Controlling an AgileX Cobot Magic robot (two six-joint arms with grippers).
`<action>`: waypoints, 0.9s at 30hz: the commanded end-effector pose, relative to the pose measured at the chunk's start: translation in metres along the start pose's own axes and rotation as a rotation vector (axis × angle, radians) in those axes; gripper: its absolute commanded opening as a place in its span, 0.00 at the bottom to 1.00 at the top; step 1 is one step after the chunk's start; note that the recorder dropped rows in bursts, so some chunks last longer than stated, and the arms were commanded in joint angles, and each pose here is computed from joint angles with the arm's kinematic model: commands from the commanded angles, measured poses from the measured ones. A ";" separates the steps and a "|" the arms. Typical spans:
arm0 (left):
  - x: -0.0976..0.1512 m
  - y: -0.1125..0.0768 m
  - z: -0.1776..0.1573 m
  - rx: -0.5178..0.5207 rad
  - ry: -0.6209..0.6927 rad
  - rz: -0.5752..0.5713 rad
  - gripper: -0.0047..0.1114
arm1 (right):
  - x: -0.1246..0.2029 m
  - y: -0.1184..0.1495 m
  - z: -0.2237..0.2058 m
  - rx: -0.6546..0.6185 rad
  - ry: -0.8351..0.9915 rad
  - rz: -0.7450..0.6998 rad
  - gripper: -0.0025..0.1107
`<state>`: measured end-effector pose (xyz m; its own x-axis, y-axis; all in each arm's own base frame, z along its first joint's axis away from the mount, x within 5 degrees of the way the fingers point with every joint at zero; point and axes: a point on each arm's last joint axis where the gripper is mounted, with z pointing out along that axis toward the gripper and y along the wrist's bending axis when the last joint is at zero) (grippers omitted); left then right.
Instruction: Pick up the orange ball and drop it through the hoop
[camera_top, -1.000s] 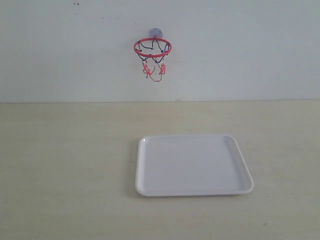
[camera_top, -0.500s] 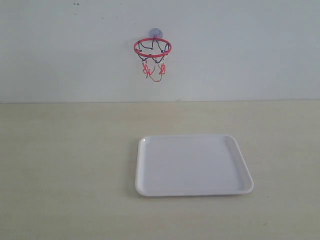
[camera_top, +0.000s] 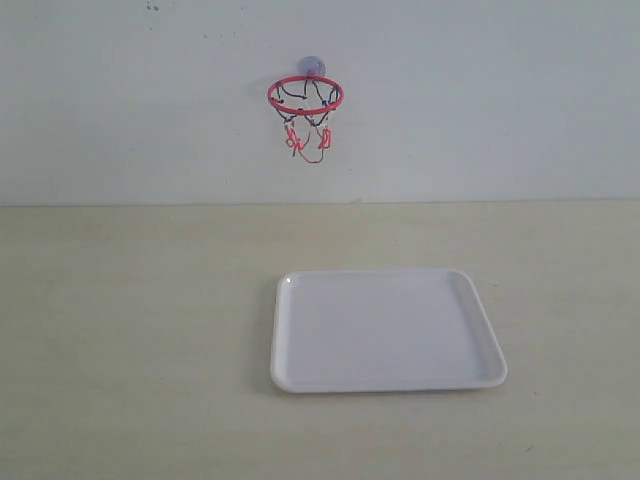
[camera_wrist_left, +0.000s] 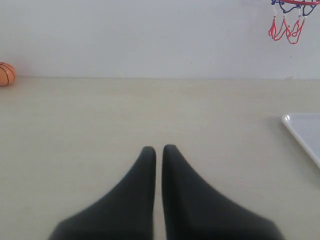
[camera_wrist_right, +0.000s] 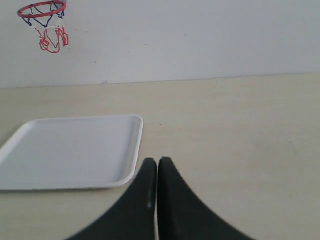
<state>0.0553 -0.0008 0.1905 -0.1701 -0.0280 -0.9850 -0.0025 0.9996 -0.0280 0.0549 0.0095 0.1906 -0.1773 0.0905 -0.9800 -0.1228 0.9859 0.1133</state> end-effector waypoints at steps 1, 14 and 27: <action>0.000 0.000 0.000 -0.001 -0.004 -0.005 0.08 | 0.003 0.000 0.000 0.007 0.029 -0.006 0.02; 0.000 0.000 0.000 -0.001 -0.004 -0.005 0.08 | 0.006 0.000 -0.001 0.003 0.067 -0.052 0.02; 0.000 0.000 0.000 -0.001 -0.004 -0.005 0.08 | 0.006 0.000 -0.001 -0.001 0.065 -0.032 0.02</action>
<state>0.0553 -0.0008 0.1905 -0.1701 -0.0280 -0.9850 -0.0025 0.9996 -0.0280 0.0534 0.0105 0.1835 -0.2478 0.0532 -0.9673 -0.1322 0.9873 0.0881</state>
